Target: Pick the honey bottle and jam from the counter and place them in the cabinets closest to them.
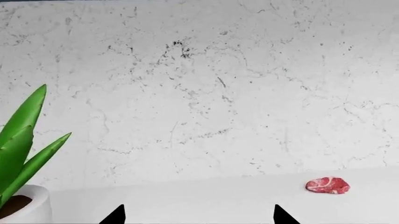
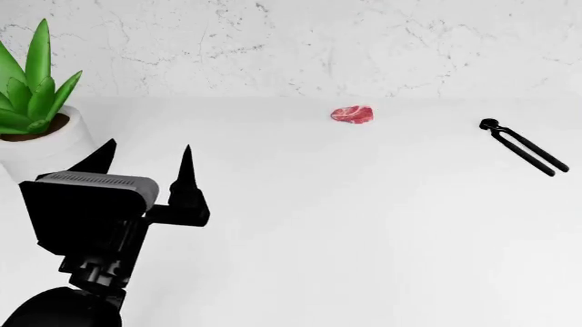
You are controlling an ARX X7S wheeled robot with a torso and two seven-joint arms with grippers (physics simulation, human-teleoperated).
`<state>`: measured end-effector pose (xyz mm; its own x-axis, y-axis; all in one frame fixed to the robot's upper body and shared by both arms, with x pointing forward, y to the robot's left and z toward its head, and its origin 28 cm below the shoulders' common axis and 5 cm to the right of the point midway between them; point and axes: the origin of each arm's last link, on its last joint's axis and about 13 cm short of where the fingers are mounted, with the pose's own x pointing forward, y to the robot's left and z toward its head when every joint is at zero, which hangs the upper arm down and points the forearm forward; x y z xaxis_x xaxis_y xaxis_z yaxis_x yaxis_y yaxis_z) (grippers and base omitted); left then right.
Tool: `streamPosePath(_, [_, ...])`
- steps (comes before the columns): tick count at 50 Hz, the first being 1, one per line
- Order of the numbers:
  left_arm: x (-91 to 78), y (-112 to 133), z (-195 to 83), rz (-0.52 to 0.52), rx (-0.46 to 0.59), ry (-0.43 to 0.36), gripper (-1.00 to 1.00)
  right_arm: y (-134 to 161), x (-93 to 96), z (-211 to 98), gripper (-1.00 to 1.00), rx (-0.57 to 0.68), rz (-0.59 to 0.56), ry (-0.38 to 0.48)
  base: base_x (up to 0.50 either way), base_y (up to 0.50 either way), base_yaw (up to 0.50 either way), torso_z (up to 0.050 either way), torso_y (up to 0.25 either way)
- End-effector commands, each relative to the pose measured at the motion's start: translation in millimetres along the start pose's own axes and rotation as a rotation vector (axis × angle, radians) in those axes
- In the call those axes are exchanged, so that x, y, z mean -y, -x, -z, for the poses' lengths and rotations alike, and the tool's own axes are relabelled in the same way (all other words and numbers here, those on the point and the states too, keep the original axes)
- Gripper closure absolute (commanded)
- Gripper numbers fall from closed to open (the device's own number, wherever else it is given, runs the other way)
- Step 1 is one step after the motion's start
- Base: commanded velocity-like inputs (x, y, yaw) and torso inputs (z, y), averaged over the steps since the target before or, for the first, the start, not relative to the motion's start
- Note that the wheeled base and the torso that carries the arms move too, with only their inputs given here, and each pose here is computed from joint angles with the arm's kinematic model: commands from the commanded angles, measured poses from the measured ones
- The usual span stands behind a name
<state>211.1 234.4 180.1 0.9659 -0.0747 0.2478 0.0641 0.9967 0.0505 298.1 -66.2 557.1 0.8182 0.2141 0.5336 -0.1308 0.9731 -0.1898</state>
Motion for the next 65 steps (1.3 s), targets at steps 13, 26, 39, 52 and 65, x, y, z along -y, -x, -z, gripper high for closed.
streamPosePath(13, [3.6, -2, 3, 0.011, -0.013, -0.003, -1.00, -24, 17.0, 52, 1.00, -0.243, 0.258, 0.034, 0.00, 0.00, 0.00, 0.000, 0.001])
streamPosePath(26, [4.4, -3, 2, 0.019, -0.011, -0.005, -1.00, -21, 21.6, 64, 1.00, -0.312, 0.313, 0.053, 0.00, 0.00, 0.00, 0.000, 0.000])
streamPosePath(39, [4.5, -4, 3, 0.023, -0.009, -0.006, -1.00, -25, 16.3, 71, -1.00, -0.281, 0.237, 0.122, 0.00, 0.00, 0.00, 0.000, 0.000])
streamPosePath(52, [7.0, -6, 3, 0.030, -0.008, -0.010, -1.00, -33, 13.9, 49, -1.00, -0.026, 0.170, 0.238, 0.00, 0.00, 0.00, 0.000, 0.000])
streamPosePath(65, [6.1, -7, 5, 0.027, -0.013, -0.016, -1.00, -35, 10.9, 34, -1.00, 0.092, 0.169, 0.276, 0.00, 0.00, 0.00, 0.000, 0.000])
